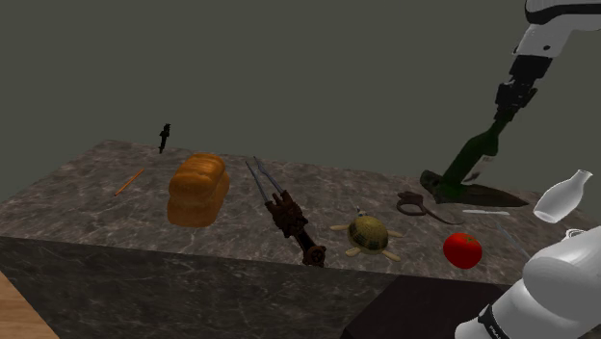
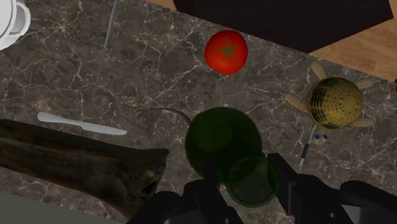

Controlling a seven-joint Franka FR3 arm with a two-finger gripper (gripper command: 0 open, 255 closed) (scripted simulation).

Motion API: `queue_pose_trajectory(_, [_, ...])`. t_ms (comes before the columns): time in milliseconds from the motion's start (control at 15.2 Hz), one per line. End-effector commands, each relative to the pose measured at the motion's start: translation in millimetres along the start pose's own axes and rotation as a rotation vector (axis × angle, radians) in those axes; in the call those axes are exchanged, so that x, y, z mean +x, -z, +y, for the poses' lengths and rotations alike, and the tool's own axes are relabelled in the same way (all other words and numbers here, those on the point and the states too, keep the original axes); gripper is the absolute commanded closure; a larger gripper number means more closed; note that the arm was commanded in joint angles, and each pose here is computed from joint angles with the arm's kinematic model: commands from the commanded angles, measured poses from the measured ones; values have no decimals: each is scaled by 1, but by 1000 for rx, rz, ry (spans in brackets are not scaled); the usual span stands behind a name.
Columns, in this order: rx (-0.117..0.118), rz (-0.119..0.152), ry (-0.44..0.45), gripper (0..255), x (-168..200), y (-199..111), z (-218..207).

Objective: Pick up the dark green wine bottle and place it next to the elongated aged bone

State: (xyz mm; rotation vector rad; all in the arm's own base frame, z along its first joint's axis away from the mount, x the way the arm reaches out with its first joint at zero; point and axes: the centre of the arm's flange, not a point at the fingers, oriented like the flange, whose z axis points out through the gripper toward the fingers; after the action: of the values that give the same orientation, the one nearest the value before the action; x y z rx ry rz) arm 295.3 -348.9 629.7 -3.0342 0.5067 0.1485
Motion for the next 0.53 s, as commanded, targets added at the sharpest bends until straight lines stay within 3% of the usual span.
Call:
queue_pose_trajectory(0, [0, 0, 1, 255, -20, 1, 19])
queue_pose_trajectory(462, [0, 0, 1, 255, -85, -2, 85])
